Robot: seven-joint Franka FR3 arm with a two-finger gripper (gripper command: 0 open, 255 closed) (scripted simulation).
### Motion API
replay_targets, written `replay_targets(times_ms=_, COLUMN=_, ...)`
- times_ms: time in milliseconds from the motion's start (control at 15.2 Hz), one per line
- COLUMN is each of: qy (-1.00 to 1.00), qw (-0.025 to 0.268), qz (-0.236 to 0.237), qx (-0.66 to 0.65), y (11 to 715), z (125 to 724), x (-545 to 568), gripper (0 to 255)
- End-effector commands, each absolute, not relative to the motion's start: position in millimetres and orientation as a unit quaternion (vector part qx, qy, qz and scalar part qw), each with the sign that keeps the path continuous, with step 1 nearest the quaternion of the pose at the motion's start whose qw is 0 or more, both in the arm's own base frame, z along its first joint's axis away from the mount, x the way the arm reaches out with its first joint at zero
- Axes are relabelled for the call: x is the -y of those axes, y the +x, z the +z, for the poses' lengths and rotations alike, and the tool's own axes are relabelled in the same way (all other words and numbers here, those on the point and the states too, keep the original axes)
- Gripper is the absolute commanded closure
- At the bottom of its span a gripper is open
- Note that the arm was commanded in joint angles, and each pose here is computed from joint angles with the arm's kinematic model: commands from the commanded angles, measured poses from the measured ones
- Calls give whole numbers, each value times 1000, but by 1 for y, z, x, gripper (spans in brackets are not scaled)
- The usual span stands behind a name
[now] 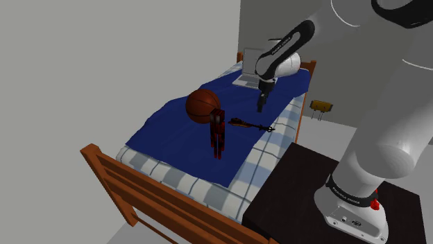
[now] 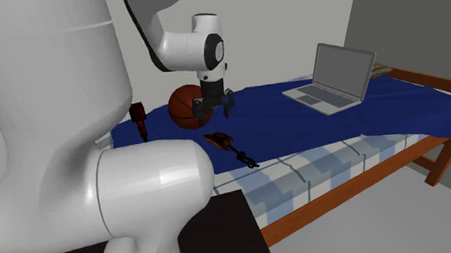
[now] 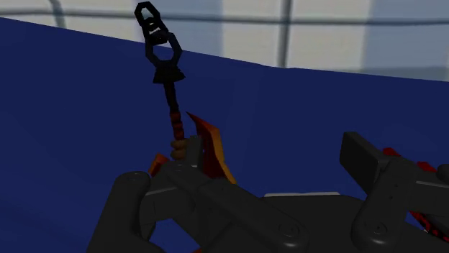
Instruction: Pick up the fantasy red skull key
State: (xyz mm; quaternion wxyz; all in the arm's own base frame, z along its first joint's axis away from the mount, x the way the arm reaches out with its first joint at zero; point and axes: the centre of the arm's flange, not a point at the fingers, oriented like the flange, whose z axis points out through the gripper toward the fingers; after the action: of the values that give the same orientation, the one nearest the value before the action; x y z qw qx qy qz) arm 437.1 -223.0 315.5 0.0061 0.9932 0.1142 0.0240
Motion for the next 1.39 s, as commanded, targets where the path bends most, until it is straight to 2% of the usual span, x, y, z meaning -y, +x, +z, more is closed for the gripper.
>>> replay_targets(times_ms=0, qy=992, qw=6, qz=21, qx=-123, y=447, z=293, x=239, gripper=0)
replay_targets(times_ms=858, qy=984, qw=-2, qz=2, qx=-176, y=505, z=149, x=317, gripper=0)
replay_targets(times_ms=1320, qy=984, qw=-2, qz=2, qx=-176, y=505, z=112, x=317, gripper=0)
